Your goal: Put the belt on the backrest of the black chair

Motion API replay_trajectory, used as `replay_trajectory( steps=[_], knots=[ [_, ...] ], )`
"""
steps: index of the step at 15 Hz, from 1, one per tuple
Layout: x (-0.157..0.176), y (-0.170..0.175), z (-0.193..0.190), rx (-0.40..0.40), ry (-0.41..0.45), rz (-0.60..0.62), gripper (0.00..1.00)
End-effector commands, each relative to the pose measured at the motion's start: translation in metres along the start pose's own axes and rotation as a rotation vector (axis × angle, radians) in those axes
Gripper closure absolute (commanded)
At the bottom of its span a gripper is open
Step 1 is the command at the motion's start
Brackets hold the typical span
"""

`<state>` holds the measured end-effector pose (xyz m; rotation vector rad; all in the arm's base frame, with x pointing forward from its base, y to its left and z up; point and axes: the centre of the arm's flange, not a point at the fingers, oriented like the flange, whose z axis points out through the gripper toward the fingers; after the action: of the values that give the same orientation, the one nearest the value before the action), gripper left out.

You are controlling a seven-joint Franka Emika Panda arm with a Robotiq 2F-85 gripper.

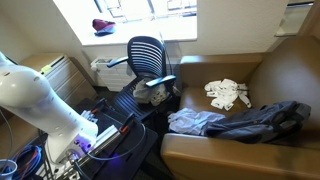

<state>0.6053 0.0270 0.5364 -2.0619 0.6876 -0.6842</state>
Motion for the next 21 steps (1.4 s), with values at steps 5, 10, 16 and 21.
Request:
replay_trajectory(
  steps=[5, 10, 16, 21],
  knots=[
    [-0.073, -0.030, 0.102, 0.098, -0.387, -0.155, 0.99],
    [-0.115, -0.003, 0.066, -0.269, -0.471, -0.135, 0.99],
    [-0.174, 0.003, 0.017, -0.584, -0.668, -0.032, 0.99],
    [-0.183, -0.003, 0.014, -0.670, -0.717, -0.010, 0.96]
  ],
)
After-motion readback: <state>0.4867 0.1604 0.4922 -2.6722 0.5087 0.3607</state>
